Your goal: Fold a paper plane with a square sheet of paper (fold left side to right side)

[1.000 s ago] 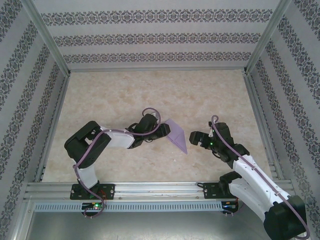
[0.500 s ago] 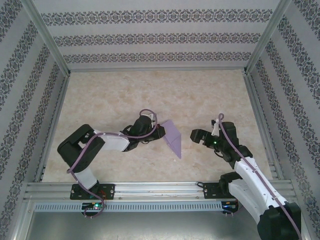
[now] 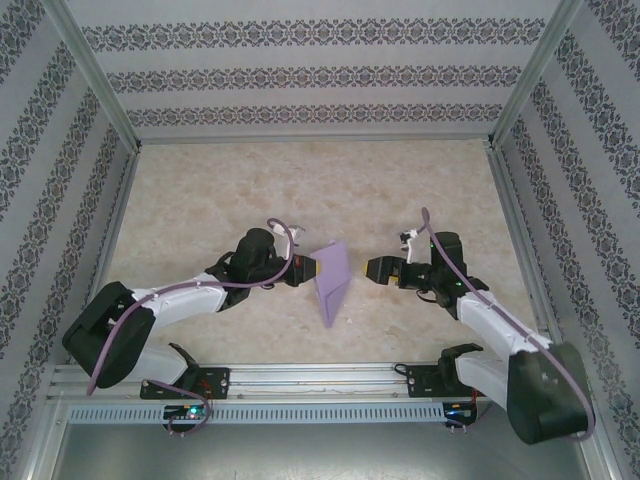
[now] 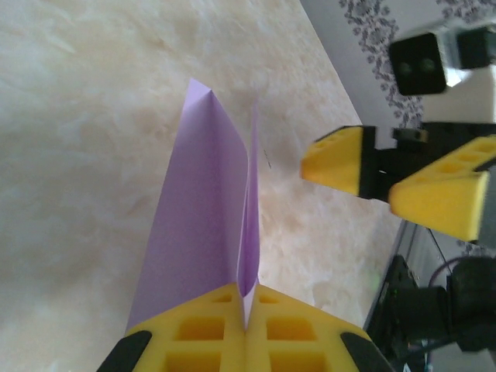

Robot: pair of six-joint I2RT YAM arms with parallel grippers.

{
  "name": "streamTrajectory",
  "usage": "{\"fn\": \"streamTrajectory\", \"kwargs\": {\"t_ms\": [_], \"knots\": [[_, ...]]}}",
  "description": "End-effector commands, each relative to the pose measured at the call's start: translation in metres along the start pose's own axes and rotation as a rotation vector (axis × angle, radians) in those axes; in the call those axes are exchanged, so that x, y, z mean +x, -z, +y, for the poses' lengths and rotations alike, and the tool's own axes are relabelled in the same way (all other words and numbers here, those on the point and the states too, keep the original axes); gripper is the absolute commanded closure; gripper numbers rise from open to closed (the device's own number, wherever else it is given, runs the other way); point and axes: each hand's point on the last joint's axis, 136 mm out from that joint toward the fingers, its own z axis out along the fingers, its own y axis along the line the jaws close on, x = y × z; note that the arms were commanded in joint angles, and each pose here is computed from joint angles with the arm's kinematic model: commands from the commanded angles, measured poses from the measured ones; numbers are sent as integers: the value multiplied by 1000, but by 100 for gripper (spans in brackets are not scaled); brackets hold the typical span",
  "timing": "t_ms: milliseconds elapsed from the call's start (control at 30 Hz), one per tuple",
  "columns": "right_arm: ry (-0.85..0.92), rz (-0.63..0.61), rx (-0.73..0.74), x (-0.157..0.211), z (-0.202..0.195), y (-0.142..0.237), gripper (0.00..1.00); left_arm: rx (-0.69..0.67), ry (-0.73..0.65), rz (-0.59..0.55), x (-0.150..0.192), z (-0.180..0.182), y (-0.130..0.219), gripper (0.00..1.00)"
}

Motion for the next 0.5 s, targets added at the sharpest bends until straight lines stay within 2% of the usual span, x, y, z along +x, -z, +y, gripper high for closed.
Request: {"fn": "streamTrajectory", "kwargs": {"t_ms": [0, 233, 467], "knots": [[134, 41, -151, 0, 28, -12, 9, 62, -74, 46, 10, -8, 6, 100], [163, 146, -264, 13, 45, -37, 13, 102, -63, 74, 17, -8, 0, 100], [158, 173, -277, 6, 45, -48, 26, 105, -38, 101, 22, -3, -7, 100]]}}
